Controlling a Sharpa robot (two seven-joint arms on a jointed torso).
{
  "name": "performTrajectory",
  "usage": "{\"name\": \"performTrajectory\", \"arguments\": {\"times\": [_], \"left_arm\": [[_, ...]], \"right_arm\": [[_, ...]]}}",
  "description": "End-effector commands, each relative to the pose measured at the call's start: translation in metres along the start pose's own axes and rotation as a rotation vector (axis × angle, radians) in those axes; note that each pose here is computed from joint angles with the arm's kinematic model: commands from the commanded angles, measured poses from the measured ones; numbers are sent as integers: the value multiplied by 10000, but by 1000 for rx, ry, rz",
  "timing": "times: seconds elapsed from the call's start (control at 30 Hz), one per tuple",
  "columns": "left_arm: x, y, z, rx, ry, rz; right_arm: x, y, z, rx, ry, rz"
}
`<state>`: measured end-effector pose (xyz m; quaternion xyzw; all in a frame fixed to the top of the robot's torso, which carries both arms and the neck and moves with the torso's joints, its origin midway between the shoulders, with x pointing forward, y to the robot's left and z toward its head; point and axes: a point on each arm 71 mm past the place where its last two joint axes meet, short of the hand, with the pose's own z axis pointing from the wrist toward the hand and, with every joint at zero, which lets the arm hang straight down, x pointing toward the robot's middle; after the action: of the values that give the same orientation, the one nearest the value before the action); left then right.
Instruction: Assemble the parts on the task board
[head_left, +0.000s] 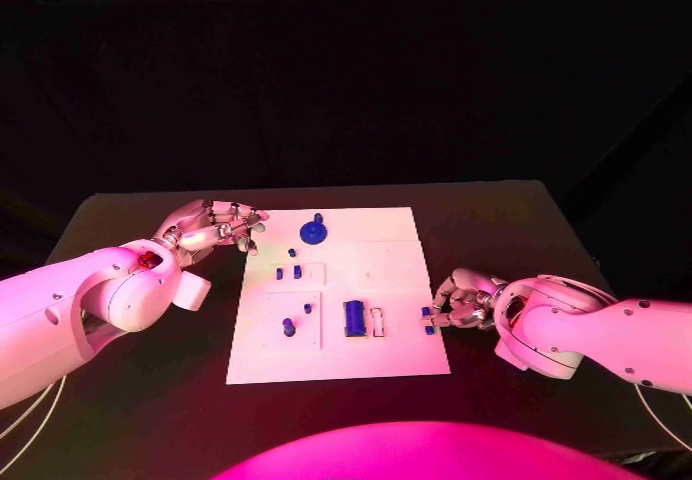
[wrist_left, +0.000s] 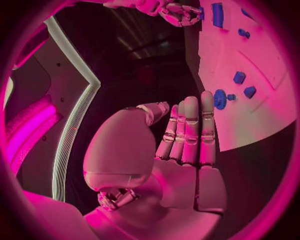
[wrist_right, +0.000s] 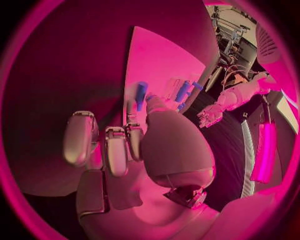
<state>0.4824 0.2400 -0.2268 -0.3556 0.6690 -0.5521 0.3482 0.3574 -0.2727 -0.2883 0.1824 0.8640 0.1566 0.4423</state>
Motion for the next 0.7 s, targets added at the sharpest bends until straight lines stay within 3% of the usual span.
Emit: {"name": "performTrajectory", "arguments": {"times": [0.03,0.7], "left_arm": [[14,-15,1,12,9,-1],[1,-9,-2,8,6,0]], "right_arm": [[60,-12,22,14,39,-45],[202,62,141,34,43,-297]]}}
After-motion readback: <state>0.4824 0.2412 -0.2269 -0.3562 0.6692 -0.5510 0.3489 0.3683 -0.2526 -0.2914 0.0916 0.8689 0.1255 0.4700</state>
